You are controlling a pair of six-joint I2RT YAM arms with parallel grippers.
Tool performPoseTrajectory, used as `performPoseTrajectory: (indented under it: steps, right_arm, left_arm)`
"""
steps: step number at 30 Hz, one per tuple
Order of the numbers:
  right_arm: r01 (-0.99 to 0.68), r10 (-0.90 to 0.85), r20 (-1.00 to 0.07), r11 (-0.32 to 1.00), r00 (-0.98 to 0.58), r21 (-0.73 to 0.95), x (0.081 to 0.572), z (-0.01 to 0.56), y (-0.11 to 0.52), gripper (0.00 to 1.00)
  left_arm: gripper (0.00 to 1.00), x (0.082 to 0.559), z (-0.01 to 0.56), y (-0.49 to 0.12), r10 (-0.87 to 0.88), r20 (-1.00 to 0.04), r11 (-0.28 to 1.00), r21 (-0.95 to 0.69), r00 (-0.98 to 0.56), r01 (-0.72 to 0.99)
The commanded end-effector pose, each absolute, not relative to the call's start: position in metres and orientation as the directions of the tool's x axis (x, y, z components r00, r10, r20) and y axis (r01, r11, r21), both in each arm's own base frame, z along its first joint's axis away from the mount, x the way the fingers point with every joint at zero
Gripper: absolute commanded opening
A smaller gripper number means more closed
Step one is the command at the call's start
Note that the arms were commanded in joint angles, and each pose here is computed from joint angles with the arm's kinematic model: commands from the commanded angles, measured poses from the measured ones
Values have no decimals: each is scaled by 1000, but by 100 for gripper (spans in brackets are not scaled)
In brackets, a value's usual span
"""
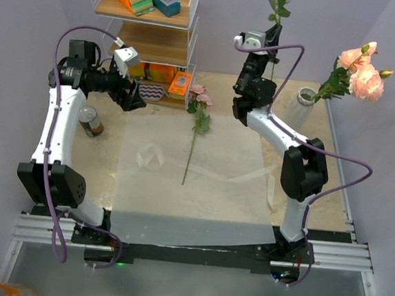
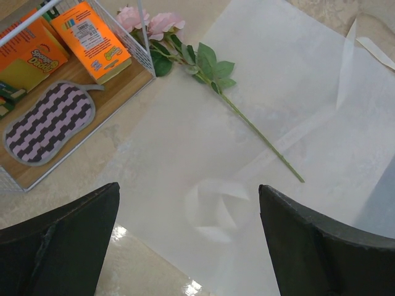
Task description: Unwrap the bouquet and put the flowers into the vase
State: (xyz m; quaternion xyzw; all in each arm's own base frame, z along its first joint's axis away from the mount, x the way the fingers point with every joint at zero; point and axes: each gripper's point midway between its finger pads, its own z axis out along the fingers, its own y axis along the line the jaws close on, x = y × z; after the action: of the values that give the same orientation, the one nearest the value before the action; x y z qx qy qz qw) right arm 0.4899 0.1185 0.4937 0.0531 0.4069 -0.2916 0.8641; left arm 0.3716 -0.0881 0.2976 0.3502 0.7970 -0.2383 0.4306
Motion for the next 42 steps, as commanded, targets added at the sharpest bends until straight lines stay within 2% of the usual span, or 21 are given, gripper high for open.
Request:
performPoseTrajectory:
  steps: [1,7,12,16,24,32,35,37,42]
  right_arm:
    - [615,-496,-512,784,701,83,437,525,109,0]
    - [777,-695,-496,626,520,-63,450,507,118,0]
    - [834,-741,-522,543,422,-97,447,505,108,0]
    - [814,-673,-575,580,465,-20,433,517,79,0]
    - [781,-584,-599,614,548,116,388,548,36,0]
    - [755,-456,-686,621,567,211,369,526,-10,0]
    - [697,-379,-667,652,641,299,357,519,-30,0]
    - [614,-290,-608,660,739,432,340,524,-55,0]
    - [554,-238,-565,672,790,491,328,522,-70,0]
  left_arm:
    - [99,380,313,-84,345,-863,657,-58,-368,752]
    - [99,381,309,-76,365,-831,686,-65,-419,725]
    - [99,383,307,-65,399,-786,715,-55,-472,697]
    - [99,380,307,-59,402,-766,739,-53,-502,672]
    - [99,385,322,-85,384,-786,743,-49,-484,668]
    - [99,396,333,-112,363,-817,725,-55,-449,686]
    - [99,398,332,-115,359,-824,717,-58,-439,695]
    - [99,400,331,-116,357,-829,712,-56,-430,700]
    - [99,404,327,-122,353,-840,690,-65,-413,721]
